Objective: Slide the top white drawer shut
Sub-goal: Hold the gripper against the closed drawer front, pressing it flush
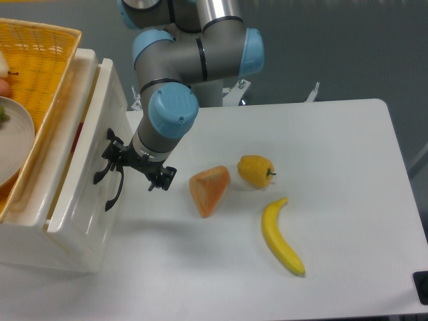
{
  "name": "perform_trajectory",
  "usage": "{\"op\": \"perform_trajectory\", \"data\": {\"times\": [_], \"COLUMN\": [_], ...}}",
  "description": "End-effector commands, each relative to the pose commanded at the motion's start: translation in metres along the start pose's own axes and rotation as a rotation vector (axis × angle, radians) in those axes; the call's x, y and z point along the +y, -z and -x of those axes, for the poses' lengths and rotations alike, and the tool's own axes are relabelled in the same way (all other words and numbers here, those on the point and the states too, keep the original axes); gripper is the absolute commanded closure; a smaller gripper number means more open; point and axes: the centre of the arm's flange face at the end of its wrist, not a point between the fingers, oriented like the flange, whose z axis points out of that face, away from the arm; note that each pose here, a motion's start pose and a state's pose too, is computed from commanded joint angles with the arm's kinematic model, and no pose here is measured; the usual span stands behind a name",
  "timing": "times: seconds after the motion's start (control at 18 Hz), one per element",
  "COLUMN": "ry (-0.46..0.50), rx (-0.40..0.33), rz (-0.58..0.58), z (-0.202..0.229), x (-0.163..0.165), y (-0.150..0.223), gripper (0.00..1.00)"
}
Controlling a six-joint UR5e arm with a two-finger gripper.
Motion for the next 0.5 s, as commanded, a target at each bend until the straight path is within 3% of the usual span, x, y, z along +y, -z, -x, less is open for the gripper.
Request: {"op": "perform_trajectory", "data": {"times": [0.5], "ry": [0.007], "rx": [-0.011], "rz": [-0.005], "z": [0.0067], "x": [0.0008], "y": [0.0058], "gripper": [0.0]}}
